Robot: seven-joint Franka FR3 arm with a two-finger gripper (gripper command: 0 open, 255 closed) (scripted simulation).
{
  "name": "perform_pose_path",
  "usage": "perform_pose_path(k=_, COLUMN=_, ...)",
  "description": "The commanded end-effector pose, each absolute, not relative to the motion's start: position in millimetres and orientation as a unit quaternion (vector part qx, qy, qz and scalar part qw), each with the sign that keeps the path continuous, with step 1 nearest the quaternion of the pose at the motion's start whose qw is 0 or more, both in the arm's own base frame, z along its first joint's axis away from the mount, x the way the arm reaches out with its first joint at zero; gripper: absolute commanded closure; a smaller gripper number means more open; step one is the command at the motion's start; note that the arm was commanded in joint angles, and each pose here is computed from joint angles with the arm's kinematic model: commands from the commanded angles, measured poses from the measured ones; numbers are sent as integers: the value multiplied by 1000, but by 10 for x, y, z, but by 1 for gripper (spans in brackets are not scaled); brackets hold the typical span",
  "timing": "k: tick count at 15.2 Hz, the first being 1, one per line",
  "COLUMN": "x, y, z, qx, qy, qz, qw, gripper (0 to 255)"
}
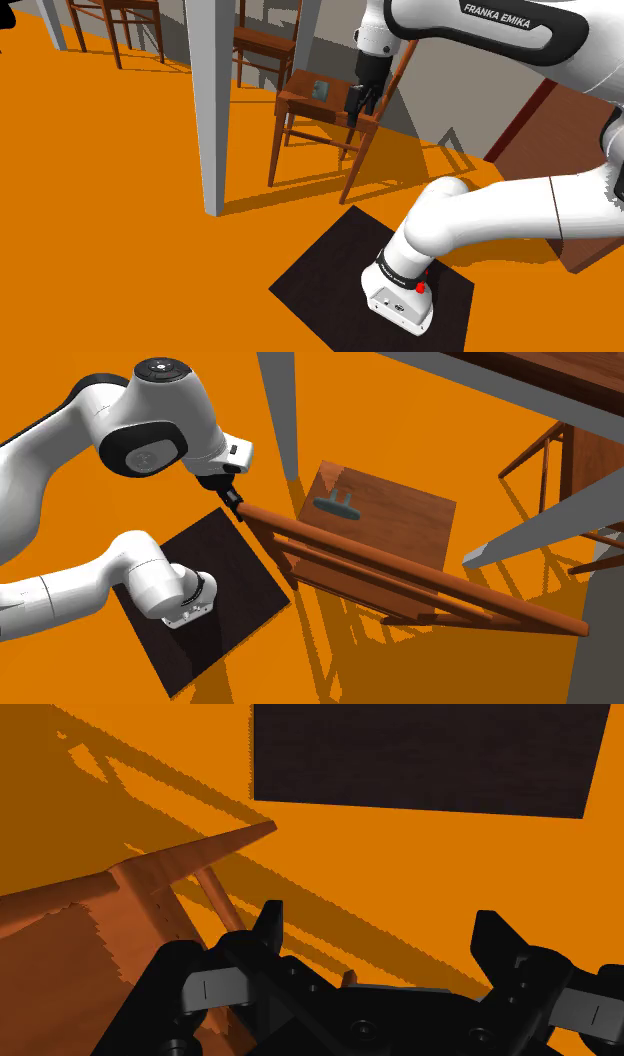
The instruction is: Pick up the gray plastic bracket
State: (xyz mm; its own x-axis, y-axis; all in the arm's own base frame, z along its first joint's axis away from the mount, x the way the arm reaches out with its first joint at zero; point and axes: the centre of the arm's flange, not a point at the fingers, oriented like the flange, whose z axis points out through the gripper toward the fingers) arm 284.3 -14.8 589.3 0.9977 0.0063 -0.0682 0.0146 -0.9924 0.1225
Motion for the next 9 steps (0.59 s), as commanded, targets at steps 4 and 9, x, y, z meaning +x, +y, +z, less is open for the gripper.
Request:
perform_pose_path(k=4, x=3103, y=-449, z=5947, qx=997, qy=43, qz=-29, qw=52, gripper=0)
perform_pose_path(k=9, x=3583, y=-909, z=6025, qx=994, qy=106, qz=-20, qw=35, gripper=0)
